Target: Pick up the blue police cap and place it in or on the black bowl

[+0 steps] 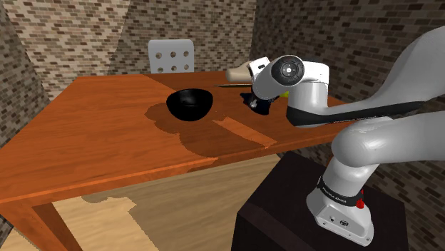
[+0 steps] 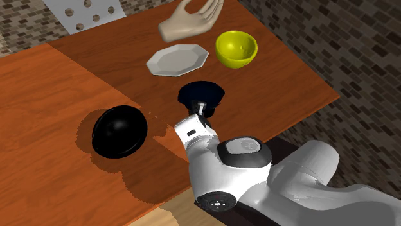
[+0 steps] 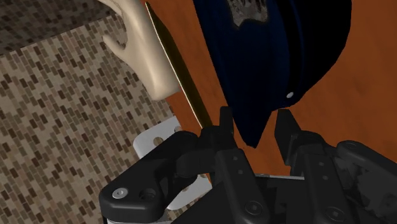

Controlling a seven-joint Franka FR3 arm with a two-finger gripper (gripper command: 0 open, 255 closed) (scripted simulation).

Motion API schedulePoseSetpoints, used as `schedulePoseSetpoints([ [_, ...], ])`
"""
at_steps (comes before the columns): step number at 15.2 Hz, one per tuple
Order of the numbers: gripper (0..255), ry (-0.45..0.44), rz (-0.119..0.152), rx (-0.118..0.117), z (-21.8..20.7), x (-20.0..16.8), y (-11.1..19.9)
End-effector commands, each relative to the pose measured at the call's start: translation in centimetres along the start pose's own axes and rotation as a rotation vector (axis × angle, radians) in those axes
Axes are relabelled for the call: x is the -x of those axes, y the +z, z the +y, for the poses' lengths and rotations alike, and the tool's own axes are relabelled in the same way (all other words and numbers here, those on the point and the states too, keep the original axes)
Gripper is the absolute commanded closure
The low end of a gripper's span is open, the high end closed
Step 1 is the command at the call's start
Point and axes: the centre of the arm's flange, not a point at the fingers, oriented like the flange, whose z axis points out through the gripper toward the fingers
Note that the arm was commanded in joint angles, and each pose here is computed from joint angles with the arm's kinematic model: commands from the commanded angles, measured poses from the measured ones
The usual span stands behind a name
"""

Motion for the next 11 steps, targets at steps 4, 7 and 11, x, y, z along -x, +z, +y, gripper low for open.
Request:
schedulePoseSetpoints([
  [4, 255, 0.0, 0.0, 0.0, 2.2, -0.9, -1.3],
  [7, 255, 0.0, 0.0, 0.0, 3.5, -1.4, -2.2],
  [11, 255, 0.0, 0.0, 0.0, 5.2, -2.0, -3.3],
])
